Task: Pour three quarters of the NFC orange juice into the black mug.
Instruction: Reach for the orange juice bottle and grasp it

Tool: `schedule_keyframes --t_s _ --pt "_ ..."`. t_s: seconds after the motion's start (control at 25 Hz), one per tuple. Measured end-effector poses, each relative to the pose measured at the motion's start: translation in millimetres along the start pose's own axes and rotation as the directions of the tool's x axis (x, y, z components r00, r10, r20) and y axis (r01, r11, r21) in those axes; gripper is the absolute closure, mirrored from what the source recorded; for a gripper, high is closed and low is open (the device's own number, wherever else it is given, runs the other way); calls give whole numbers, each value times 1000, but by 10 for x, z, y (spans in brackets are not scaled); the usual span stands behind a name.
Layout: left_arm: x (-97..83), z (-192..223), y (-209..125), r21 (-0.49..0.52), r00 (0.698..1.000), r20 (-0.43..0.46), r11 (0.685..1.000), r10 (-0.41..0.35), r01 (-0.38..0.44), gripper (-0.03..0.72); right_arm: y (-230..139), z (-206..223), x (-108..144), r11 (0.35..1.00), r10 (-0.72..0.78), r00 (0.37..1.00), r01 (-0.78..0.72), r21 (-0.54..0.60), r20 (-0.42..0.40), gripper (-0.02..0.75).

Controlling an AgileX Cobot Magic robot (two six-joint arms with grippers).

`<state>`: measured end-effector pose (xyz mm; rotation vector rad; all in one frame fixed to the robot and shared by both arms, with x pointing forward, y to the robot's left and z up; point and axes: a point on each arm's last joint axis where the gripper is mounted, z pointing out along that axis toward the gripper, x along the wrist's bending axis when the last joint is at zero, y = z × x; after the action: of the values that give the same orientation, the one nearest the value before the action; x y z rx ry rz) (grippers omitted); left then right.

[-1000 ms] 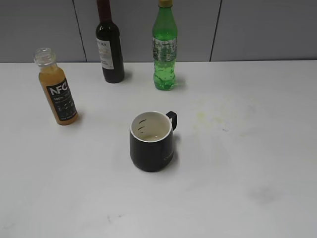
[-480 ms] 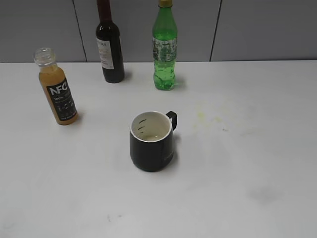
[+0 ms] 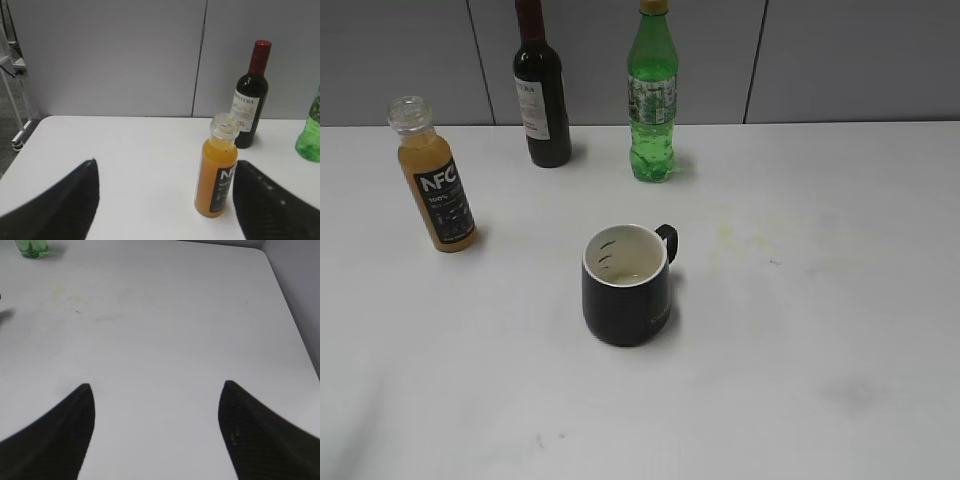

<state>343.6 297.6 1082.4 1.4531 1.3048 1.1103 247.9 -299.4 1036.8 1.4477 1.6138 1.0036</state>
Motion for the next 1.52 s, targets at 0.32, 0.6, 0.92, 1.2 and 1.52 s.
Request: schedule_keyframes --t_s 0.32,0.6,0.92,1.2,1.52 --pt "10 846 -455 -14 998 -39 999 -51 51 48 0 0 0 1000 0 1000 0 0 0 153" --pt "-191 1349 -826 11 999 24 999 -47 47 59 0 0 0 1000 0 1000 0 0 0 153" --pt "-432 1695 -1270 34 991 131 999 30 -35 64 0 0 0 1000 0 1000 0 0 0 153" --pt "-501 2062 -1391 50 989 146 998 38 -46 26 0 0 0 1000 0 1000 0 0 0 153" --pt "-566 2487 -1507 53 989 146 998 38 -46 22 0 0 0 1000 0 1000 0 0 0 153"
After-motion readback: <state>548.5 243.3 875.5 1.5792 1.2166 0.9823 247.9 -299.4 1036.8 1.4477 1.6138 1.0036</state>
